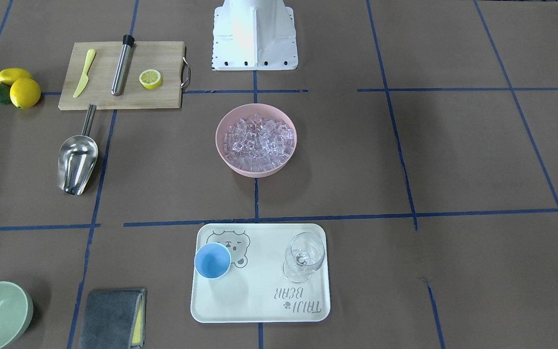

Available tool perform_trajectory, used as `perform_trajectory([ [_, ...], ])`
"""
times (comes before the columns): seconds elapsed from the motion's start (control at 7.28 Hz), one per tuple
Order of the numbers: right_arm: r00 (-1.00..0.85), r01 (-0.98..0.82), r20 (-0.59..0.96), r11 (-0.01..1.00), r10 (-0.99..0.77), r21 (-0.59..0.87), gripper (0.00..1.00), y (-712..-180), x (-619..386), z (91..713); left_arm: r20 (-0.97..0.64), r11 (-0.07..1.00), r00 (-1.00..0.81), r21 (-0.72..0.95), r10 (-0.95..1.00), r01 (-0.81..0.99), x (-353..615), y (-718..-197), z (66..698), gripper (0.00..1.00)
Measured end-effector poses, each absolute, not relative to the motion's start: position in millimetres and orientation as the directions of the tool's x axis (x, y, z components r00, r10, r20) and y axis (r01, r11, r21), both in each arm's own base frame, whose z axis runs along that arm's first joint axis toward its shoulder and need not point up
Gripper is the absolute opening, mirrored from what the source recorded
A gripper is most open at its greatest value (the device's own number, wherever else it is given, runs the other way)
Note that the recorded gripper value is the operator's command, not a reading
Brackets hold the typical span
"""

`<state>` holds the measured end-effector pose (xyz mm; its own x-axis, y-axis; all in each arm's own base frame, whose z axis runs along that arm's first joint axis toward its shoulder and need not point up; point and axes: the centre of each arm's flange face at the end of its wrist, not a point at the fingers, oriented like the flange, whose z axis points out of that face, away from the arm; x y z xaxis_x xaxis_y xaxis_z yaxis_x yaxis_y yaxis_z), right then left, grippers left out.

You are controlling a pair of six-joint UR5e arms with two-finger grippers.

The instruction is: Put ice in cup with scoop

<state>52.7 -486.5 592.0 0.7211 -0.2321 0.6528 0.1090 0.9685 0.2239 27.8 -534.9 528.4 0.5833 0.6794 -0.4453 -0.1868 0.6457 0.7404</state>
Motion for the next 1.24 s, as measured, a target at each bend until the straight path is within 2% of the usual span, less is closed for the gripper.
perform_trajectory([
  [0.69,0.719,0.112,0.653,0.968,-0.236,0.226,1.00,-487,51,591,-0.248,0.332,0.315,0.909,0.916,-0.251,194,-526,455,1.00],
  [1.24,0.719,0.111,0.654,0.968,-0.235,0.226,1.00,-486,51,591,-0.139,0.176,0.161,0.955,0.977,-0.241,317,-505,386,1.00],
])
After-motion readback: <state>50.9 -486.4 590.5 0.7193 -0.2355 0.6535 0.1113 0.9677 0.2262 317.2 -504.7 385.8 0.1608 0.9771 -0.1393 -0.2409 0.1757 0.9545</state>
